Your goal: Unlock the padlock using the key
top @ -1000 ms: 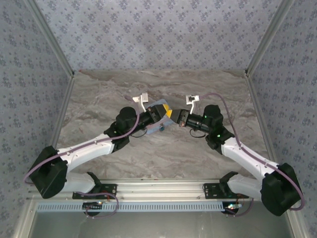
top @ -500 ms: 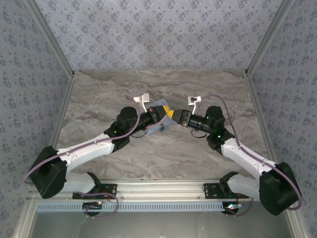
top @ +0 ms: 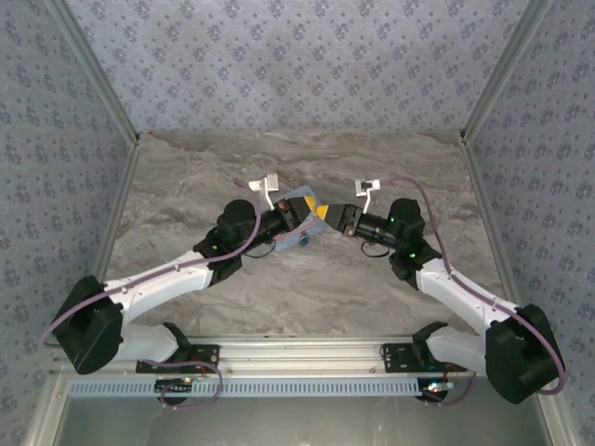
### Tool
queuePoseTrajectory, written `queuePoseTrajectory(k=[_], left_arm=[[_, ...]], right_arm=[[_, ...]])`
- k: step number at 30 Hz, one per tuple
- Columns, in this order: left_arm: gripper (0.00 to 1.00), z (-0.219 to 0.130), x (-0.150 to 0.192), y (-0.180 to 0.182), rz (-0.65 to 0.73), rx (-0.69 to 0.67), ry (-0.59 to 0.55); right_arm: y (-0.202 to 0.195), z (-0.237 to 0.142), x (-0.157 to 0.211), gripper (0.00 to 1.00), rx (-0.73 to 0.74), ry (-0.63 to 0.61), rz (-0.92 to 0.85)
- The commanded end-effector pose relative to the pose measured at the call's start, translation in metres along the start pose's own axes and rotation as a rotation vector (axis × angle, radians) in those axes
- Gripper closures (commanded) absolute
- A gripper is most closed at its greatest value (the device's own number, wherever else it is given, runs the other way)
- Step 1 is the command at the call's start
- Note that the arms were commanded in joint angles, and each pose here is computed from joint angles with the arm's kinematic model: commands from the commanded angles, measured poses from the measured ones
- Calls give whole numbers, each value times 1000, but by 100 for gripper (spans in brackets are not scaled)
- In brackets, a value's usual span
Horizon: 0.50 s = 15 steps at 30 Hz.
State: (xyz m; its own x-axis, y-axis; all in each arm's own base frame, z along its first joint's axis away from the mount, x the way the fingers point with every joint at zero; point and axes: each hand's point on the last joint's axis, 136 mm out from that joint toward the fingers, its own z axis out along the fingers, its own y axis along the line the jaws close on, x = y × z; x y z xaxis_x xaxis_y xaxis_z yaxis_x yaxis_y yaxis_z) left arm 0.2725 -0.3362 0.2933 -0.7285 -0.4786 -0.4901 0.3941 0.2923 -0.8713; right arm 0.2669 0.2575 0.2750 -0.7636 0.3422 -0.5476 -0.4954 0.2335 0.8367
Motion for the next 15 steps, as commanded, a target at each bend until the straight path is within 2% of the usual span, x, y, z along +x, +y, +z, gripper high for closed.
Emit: queuePoseTrajectory(k=[1,9,15], left_arm=[[100,-4,-14,-27,32,58,-35],[100,-5,-14,-27,32,58,-38],[100,-5,-16,-26,32,55,-44]], right_arm=[[13,4,-1,70,-44,8,-19],[13,8,3,74,-45,20,-15],[14,7,2,85,-40,16,-13]])
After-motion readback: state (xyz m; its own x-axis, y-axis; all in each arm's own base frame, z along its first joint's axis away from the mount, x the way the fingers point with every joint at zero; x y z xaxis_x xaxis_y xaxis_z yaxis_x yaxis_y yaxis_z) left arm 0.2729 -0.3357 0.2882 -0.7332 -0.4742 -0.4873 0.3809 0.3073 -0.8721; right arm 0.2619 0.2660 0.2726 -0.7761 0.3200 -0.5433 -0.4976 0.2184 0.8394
